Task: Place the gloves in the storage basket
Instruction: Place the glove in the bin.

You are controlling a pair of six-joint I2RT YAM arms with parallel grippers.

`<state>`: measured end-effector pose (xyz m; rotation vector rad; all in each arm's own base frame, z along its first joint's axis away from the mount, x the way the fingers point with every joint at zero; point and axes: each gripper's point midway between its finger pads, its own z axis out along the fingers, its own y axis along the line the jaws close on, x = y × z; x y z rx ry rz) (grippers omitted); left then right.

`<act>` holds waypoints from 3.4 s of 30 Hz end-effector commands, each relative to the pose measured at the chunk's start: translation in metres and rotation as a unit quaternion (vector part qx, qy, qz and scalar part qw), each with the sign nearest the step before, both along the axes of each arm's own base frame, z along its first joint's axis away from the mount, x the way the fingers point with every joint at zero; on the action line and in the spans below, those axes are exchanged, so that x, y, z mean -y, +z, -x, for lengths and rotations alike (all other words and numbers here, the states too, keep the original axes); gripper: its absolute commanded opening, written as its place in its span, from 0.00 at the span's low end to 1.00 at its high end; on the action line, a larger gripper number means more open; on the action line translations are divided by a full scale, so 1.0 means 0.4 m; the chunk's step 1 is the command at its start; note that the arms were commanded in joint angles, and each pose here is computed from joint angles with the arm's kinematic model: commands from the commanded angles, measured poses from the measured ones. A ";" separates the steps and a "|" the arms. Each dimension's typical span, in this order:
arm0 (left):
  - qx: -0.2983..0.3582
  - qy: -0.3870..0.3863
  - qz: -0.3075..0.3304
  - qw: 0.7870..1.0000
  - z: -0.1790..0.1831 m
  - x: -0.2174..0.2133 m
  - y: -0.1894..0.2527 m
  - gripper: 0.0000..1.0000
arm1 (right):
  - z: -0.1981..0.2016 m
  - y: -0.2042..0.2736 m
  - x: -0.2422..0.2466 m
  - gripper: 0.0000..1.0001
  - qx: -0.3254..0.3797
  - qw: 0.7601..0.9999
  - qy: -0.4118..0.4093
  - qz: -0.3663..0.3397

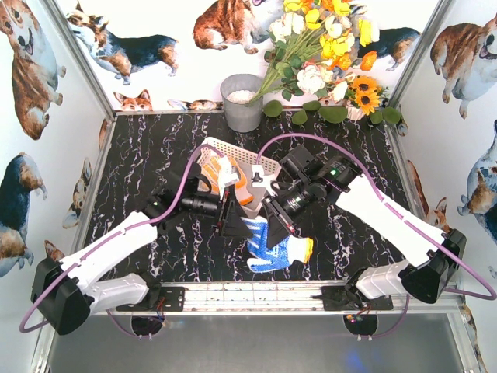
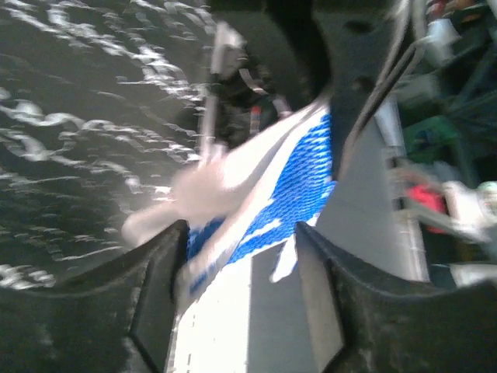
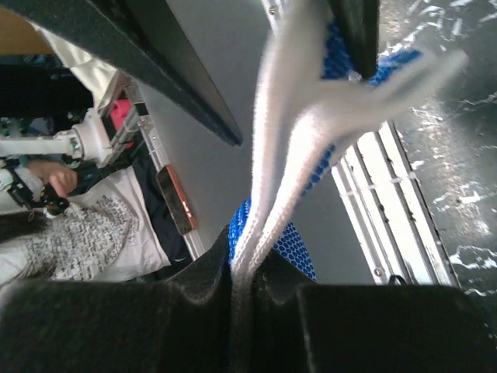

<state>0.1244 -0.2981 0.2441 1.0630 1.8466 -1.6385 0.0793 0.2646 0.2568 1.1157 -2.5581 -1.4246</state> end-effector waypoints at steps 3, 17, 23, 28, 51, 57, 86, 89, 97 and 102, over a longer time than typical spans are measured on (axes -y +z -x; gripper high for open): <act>0.088 0.187 -0.081 0.975 -0.153 -0.054 -0.060 0.71 | -0.066 -0.022 0.033 0.00 0.046 0.992 -0.075 0.089; -0.078 0.431 0.111 0.892 -0.226 -0.129 -0.004 0.96 | -0.296 -0.053 -0.009 0.00 -0.049 0.912 -0.403 0.064; -0.173 0.413 0.159 0.880 -0.198 -0.117 0.017 0.98 | -0.374 0.058 -0.065 0.00 -0.050 0.886 -0.456 -0.066; -0.233 0.384 0.234 0.862 -0.174 -0.121 0.062 1.00 | -0.405 0.139 -0.086 0.00 -0.049 0.871 -0.470 -0.135; -0.159 0.318 0.325 0.876 -0.189 -0.082 0.248 0.94 | -0.371 0.292 -0.127 0.00 -0.158 0.836 -0.429 -0.304; -0.150 0.331 0.334 0.870 -0.200 -0.089 0.263 0.65 | -0.367 0.282 -0.127 0.00 -0.162 0.836 -0.429 -0.301; -0.184 0.477 0.117 0.851 -0.463 -0.169 0.004 0.00 | -0.613 0.012 -0.109 0.00 0.023 0.856 -0.511 -0.075; -0.183 0.493 0.082 0.846 -0.508 -0.197 -0.042 0.00 | -0.677 -0.027 -0.138 0.00 0.024 0.863 -0.501 -0.061; -0.163 0.519 0.022 0.839 -0.632 -0.258 -0.108 0.00 | -0.826 -0.118 -0.227 0.00 0.016 0.881 -0.468 -0.068; -0.135 0.541 -0.018 0.830 -0.710 -0.301 -0.124 0.00 | -0.903 -0.137 -0.289 0.00 0.016 0.895 -0.436 -0.096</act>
